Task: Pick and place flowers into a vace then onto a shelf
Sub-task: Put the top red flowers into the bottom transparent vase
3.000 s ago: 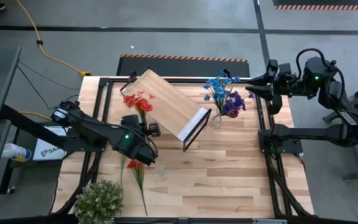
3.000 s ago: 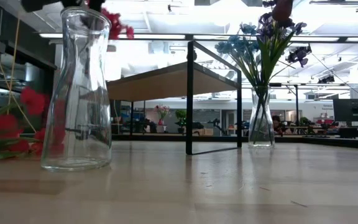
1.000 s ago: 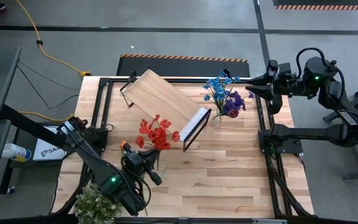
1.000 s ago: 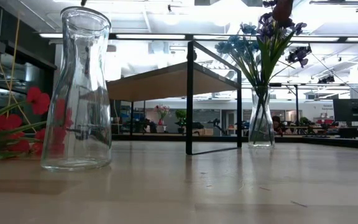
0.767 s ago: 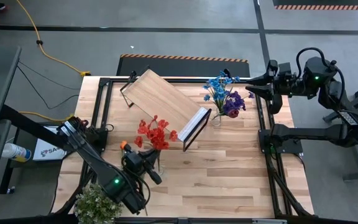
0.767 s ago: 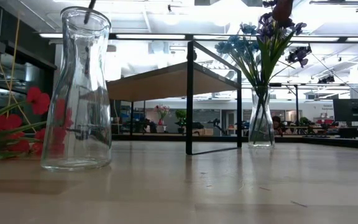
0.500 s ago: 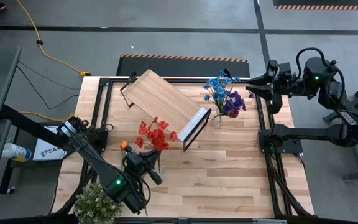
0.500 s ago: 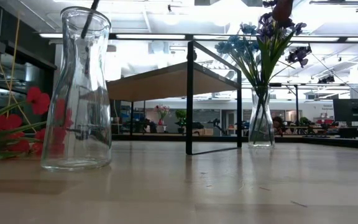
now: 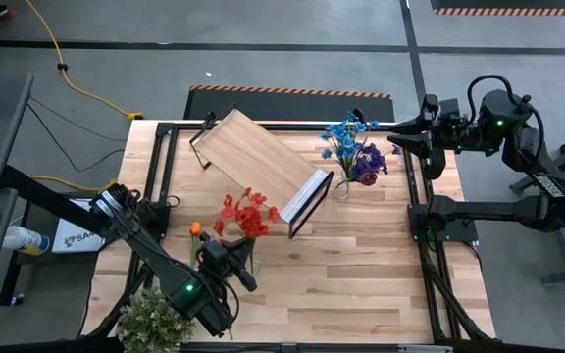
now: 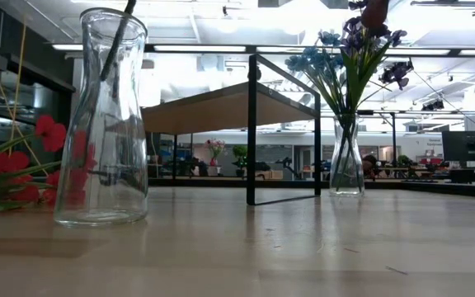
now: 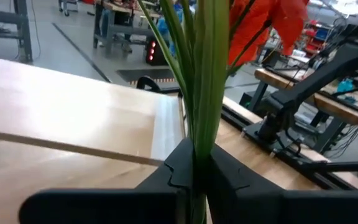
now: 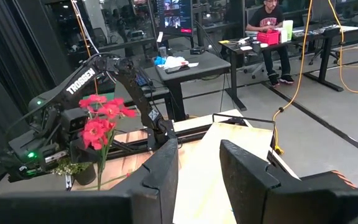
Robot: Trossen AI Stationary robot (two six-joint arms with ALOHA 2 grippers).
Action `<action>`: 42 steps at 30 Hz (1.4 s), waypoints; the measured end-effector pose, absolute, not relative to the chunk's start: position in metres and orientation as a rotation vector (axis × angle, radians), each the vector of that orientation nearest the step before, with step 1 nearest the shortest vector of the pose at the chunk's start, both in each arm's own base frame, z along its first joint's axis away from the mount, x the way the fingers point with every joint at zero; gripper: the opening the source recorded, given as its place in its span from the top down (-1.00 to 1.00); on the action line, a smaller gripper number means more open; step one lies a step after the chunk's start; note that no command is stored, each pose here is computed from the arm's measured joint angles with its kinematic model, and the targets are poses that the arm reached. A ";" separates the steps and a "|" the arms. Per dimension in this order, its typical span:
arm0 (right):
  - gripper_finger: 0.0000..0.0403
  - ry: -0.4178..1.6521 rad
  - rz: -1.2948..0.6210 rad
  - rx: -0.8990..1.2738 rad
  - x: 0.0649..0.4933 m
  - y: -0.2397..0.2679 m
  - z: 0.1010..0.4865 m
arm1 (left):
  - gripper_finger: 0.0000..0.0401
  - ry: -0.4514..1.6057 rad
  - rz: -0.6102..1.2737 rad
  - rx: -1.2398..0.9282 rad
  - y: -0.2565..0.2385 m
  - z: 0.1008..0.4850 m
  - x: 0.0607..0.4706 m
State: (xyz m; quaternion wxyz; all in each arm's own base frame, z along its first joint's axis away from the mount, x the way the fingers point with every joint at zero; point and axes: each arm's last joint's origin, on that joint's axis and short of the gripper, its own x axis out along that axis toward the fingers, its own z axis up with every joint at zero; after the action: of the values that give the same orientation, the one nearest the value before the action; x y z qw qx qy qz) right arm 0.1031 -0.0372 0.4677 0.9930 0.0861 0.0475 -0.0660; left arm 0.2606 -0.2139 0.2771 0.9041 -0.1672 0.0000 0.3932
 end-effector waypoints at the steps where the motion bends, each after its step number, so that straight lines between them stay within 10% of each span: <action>1: 0.45 0.095 -0.133 0.173 0.103 -0.037 0.468 | 0.68 0.012 0.814 -0.350 -0.214 0.277 0.261; 42: 0.45 0.095 -0.132 0.170 0.103 -0.037 0.468 | 0.60 0.189 0.827 -0.426 -0.217 0.272 0.262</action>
State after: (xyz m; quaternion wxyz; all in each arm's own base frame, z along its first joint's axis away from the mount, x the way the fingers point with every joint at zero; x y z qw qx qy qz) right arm 0.1031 -0.0373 0.4677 0.9931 0.0846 0.0475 -0.0660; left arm 0.2616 -0.2166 0.2717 0.8894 -0.2049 0.0909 0.3983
